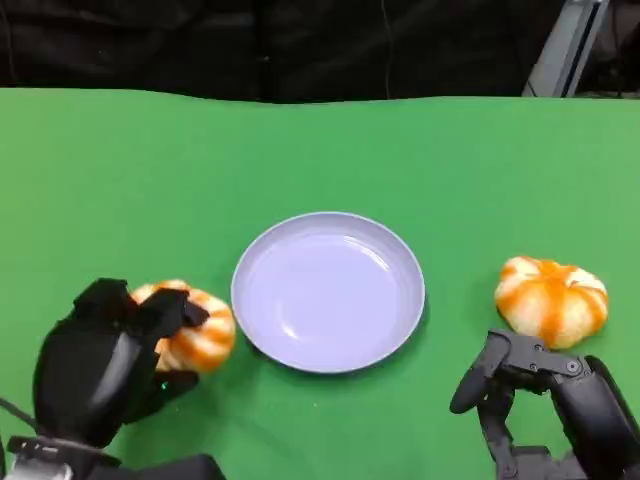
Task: Grasp the bread from the table and place it into the plate.
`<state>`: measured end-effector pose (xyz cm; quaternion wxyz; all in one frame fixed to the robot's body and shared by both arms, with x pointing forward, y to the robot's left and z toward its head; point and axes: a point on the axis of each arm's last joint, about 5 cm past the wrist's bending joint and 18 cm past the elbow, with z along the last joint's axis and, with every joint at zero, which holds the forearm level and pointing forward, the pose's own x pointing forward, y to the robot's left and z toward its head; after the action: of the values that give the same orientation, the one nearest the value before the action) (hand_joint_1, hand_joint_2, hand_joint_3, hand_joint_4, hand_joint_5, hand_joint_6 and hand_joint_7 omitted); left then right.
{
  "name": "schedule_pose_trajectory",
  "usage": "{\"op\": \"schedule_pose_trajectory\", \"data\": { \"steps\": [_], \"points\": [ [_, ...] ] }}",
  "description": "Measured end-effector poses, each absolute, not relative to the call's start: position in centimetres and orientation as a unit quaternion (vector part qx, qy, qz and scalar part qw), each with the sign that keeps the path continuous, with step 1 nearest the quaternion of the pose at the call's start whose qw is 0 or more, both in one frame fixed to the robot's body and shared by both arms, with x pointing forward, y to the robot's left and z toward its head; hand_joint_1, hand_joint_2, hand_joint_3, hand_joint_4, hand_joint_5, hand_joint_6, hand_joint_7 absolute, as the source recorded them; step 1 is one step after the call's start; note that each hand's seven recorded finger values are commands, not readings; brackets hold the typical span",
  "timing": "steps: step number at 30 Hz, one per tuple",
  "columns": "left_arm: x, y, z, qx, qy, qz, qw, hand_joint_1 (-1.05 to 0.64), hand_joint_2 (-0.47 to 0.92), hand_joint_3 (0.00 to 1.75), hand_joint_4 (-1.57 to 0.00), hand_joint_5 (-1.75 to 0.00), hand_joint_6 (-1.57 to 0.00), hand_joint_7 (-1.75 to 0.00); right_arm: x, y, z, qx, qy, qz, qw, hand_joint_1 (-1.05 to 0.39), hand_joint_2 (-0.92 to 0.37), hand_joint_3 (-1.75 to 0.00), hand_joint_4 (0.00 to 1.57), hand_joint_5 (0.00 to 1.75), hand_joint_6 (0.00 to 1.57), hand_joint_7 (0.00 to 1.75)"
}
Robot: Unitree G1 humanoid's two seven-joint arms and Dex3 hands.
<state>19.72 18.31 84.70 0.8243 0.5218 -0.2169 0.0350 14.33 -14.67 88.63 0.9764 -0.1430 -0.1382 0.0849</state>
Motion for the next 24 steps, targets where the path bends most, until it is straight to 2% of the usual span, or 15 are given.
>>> {"op": "schedule_pose_trajectory", "data": {
  "steps": [1,2,4,6,7,9,13,18,24],
  "points": [
    [19.7,18.3,84.7,0.518,-0.222,0.037,0.825,-0.15,0.63,0.69,-0.87,-1.75,-0.82,-1.40,14.3,-14.7,88.6,-0.143,-0.138,0.085,0.976,0.10,-0.32,-1.43,0.83,1.63,0.79,1.33],
    [19.7,18.2,84.7,0.515,-0.228,0.038,0.826,-0.15,0.54,0.87,-0.88,-1.75,-0.83,-1.40,14.3,-14.7,88.6,-0.143,-0.138,0.085,0.976,0.10,-0.33,-1.43,0.83,1.63,0.79,1.33],
    [19.7,18.1,84.9,0.508,-0.241,0.038,0.826,-0.14,0.40,1.10,-0.89,-1.75,-0.83,-1.42,14.3,-14.7,88.6,-0.143,-0.138,0.085,0.976,0.11,-0.34,-1.41,0.83,1.64,0.79,1.33],
    [19.8,17.7,85.2,0.500,-0.263,0.034,0.824,-0.15,0.30,1.20,-0.90,-1.75,-0.81,-1.45,14.3,-14.7,88.6,-0.143,-0.138,0.085,0.976,0.11,-0.34,-1.40,0.83,1.65,0.80,1.33],
    [19.9,17.4,85.4,0.498,-0.273,0.030,0.822,-0.16,0.32,1.27,-0.90,-1.75,-0.81,-1.48,14.3,-14.7,88.6,-0.143,-0.138,0.085,0.976,0.11,-0.33,-1.42,0.83,1.63,0.80,1.33],
    [20.4,16.6,85.7,0.493,-0.289,0.026,0.820,-0.17,0.33,1.31,-0.91,-1.75,-0.81,-1.50,14.3,-14.7,88.6,-0.144,-0.139,0.085,0.976,0.11,-0.32,-1.43,0.83,1.62,0.80,1.34],
    [22.1,14.8,86.5,0.475,-0.317,0.017,0.820,-0.18,0.35,1.32,-0.92,-1.75,-0.86,-1.42,14.3,-14.7,88.6,-0.146,-0.139,0.085,0.976,0.12,-0.31,-1.44,0.84,1.62,0.80,1.33],
    [24.0,13.0,87.0,0.473,-0.326,0.002,0.819,-0.18,0.38,1.21,-0.91,-1.75,-0.74,-1.67,14.3,-14.7,88.6,-0.148,-0.140,0.085,0.975,0.12,-0.31,-1.45,0.85,1.65,0.80,1.34],
    [25.8,10.7,87.2,0.482,-0.308,-0.045,0.819,-0.20,0.45,1.03,-0.84,-1.75,-0.77,-1.43,14.4,-14.6,88.7,-0.147,-0.145,0.085,0.975,0.09,-0.30,-1.46,0.84,1.64,0.80,1.33]
  ]
}}
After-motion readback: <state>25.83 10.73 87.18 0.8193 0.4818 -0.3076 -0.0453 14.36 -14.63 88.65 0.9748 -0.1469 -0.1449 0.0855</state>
